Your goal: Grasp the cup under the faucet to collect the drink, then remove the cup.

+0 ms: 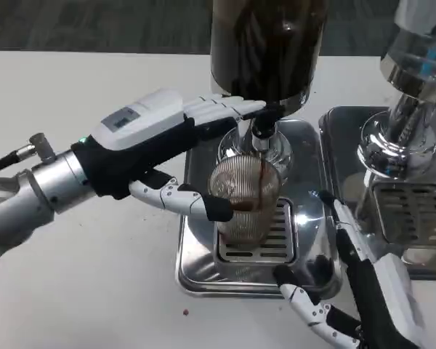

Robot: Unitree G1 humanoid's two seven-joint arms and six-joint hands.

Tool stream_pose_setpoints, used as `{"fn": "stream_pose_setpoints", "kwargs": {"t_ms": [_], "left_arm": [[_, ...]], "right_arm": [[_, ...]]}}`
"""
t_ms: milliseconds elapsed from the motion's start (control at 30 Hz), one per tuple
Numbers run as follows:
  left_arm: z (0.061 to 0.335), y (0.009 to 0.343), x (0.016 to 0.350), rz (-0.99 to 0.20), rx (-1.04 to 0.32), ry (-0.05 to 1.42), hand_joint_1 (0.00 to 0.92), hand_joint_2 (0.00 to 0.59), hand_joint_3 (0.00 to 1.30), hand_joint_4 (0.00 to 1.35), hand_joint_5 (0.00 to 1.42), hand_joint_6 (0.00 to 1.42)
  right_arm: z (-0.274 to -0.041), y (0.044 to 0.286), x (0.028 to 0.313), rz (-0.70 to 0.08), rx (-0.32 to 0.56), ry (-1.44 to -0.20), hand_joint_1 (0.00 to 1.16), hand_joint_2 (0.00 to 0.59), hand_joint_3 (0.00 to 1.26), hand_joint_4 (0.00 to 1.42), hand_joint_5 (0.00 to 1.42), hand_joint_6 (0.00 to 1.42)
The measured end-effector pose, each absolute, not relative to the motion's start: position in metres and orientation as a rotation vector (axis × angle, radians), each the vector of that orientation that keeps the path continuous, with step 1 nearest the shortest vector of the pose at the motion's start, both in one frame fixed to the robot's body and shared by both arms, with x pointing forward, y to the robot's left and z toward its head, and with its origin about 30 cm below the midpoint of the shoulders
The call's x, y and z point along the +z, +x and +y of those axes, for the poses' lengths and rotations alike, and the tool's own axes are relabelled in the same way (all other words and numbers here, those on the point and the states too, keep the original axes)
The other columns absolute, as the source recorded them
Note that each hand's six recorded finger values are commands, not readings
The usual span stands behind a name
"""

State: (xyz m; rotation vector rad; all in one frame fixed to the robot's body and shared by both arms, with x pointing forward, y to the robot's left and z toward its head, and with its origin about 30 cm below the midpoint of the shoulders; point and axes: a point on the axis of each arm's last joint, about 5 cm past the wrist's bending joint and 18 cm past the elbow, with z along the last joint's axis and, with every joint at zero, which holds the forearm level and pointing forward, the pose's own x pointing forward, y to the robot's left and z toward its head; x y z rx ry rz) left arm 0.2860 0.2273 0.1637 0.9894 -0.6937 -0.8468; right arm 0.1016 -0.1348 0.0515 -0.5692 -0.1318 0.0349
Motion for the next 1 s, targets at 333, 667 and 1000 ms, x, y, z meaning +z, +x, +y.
{"fn": "stream_pose_setpoints", "kwargs": {"t_ms": [333,667,1000], "left_arm": [[0.227,0.286,0.164,-0.697,-0.845,0.993,0.0,0.068,0.12,0.03,0.08,0.07],[0.227,0.286,0.163,-0.699,-0.844,0.999,0.0,0.07,0.12,0.03,0.08,0.07],[0.228,0.286,0.164,-0.701,-0.843,1.005,0.0,0.07,0.12,0.03,0.08,0.07]], "right_arm": [[-0.14,0.116,0.051,-0.114,0.079,-0.537,0.52,0.239,0.01,0.0,0.0,0.08],[-0.141,0.131,0.05,-0.114,0.081,-0.512,0.52,0.238,0.0,0.0,0.0,0.08],[-0.142,0.145,0.05,-0.114,0.097,-0.483,0.51,0.233,0.0,0.0,0.0,0.07]]}}
